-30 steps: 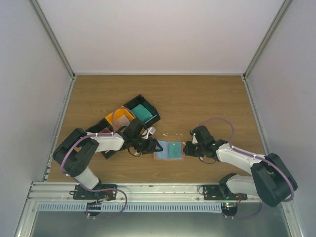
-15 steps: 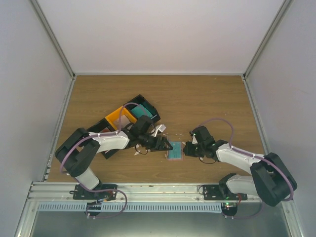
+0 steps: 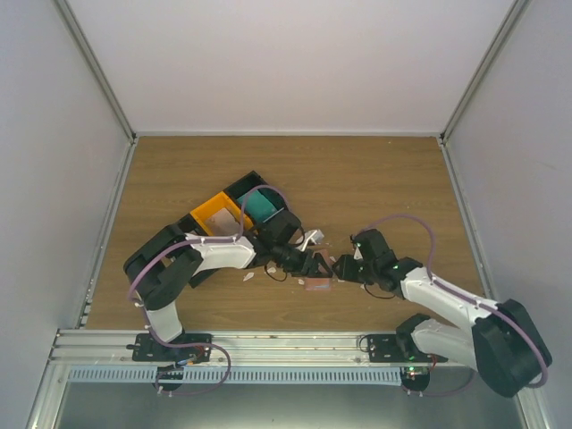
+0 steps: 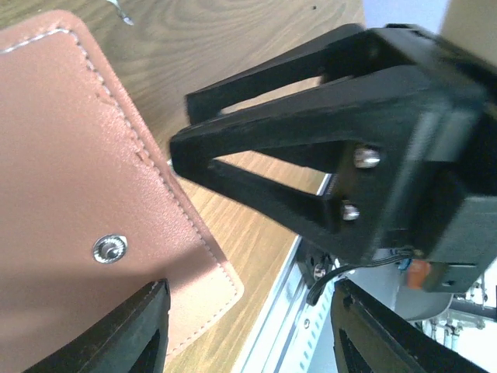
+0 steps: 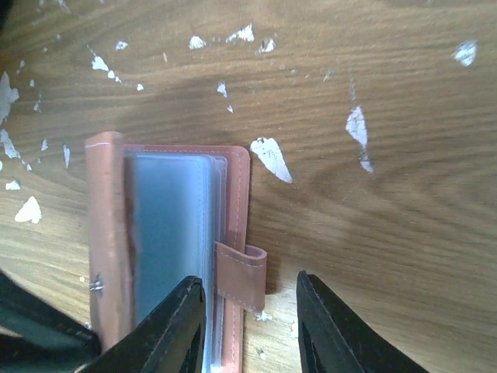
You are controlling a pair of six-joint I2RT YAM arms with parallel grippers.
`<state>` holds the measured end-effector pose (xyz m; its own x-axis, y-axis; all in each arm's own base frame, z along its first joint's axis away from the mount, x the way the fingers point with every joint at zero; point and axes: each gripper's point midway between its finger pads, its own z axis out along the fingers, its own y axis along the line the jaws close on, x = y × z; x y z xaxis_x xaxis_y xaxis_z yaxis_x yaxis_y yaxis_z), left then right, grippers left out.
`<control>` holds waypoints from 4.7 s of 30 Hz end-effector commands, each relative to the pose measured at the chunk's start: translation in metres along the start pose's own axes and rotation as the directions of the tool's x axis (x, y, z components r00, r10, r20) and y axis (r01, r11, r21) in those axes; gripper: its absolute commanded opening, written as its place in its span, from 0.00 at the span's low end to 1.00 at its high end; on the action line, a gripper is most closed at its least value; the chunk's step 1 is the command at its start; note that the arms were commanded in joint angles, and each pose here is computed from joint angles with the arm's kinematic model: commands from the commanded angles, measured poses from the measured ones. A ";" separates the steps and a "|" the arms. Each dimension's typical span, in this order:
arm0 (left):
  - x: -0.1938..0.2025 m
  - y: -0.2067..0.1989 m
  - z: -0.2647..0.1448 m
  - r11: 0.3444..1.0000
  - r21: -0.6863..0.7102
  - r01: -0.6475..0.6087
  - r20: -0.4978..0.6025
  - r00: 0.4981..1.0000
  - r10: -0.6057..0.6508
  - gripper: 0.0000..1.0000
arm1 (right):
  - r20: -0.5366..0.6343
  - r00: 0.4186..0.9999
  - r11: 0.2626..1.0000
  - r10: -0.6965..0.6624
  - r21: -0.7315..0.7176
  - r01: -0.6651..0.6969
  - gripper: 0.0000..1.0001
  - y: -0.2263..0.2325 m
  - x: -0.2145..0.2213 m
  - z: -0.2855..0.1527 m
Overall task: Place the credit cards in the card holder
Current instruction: Close the card holder at the center of the board.
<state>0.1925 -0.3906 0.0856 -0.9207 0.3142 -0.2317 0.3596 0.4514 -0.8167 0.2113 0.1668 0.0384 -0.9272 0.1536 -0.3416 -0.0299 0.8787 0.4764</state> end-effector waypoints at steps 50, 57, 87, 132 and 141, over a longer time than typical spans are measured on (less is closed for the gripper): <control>0.018 0.093 -0.004 0.927 -0.311 0.211 0.167 0.972 -0.165 0.56 | -0.172 0.985 0.999 -0.010 0.047 0.019 0.13 -0.028 0.041 0.034; 0.031 0.099 0.005 0.960 -0.233 0.154 0.124 0.984 -0.128 0.52 | -0.204 0.979 1.000 -0.002 0.028 0.008 0.13 -0.029 0.047 0.042; 0.017 0.009 0.001 0.963 0.245 0.111 0.078 0.988 -0.133 0.37 | -0.229 0.973 0.997 0.035 -0.052 -0.049 0.14 -0.021 0.056 0.049; -0.040 -0.077 -0.129 0.982 0.184 -0.039 0.119 0.993 0.017 0.00 | 0.367 0.867 0.857 -0.336 -0.263 0.443 0.49 0.094 -0.059 -0.078; -0.029 -0.069 -0.127 0.984 0.180 -0.013 0.106 0.994 -0.006 0.00 | 0.407 0.889 0.953 -0.209 -0.121 0.279 0.48 0.070 -0.091 -0.071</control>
<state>0.2271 -0.3265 0.2037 -0.9447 0.1920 -0.2659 0.3186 0.3446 -0.8830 0.2418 0.1988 0.1432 -0.7189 0.0149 -0.6950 -0.4440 0.7594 0.4755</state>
